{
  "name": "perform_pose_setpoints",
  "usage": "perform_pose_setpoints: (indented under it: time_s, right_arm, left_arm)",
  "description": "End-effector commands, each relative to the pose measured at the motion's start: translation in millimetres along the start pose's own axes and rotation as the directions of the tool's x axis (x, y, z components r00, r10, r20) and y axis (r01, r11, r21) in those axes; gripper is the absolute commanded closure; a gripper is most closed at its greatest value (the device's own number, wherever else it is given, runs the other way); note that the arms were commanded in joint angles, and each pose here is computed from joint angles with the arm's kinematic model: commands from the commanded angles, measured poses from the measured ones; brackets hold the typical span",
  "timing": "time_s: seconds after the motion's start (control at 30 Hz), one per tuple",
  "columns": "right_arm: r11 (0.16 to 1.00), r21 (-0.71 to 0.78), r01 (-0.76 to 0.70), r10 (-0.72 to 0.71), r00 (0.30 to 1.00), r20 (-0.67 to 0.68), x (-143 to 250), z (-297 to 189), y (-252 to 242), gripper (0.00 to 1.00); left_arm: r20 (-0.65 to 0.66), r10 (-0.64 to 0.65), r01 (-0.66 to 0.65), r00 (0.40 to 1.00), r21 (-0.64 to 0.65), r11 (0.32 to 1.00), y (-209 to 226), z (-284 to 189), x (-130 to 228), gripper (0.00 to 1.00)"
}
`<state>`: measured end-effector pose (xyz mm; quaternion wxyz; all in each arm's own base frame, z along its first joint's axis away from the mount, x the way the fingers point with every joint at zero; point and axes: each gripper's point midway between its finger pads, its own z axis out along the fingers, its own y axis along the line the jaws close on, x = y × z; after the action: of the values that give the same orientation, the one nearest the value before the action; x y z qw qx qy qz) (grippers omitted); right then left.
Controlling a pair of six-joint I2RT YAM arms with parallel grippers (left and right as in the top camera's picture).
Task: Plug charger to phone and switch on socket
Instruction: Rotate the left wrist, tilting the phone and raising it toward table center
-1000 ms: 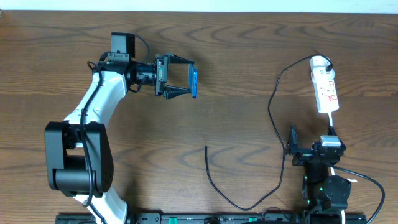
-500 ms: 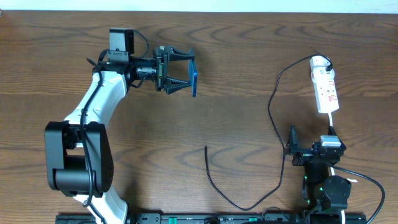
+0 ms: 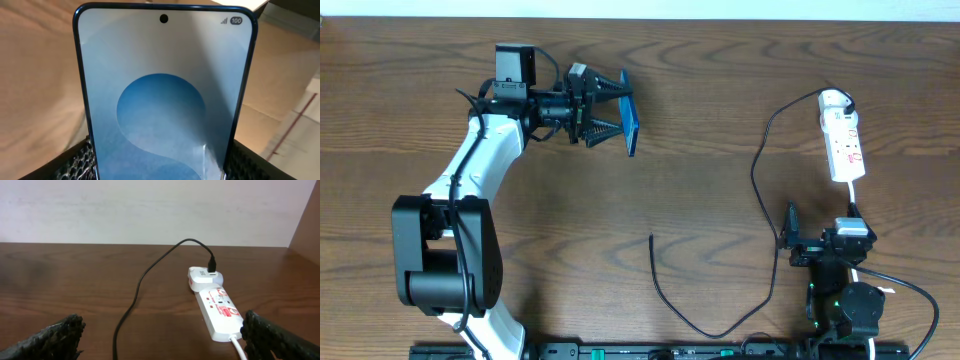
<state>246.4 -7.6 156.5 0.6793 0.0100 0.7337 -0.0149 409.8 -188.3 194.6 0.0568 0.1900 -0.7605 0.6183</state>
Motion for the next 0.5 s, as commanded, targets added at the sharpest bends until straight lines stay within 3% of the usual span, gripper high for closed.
perform_pose_setpoints:
  time_s: [0.0, 0.27, 0.47]
  right_arm:
    - [1.0, -0.013, -0.012, 0.012, 1.0, 0.001, 0, 0, 4, 0.01]
    - [1.0, -0.013, -0.012, 0.012, 1.0, 0.001, 0, 0, 4, 0.01]
    - [1.0, -0.013, -0.012, 0.012, 1.0, 0.001, 0, 0, 4, 0.01]
  left_arm:
    - [0.057, 0.137, -0.136, 0.989, -0.015, 0.991, -12, -6, -3, 0.93]
    - [0.22, 0.159, -0.137, 0.962, -0.113, 0.984, 0, -11, -33, 0.93]
    - [0.251, 0.261, -0.247, 0.932, -0.086, 0.965, -20, -12, -42, 0.93]
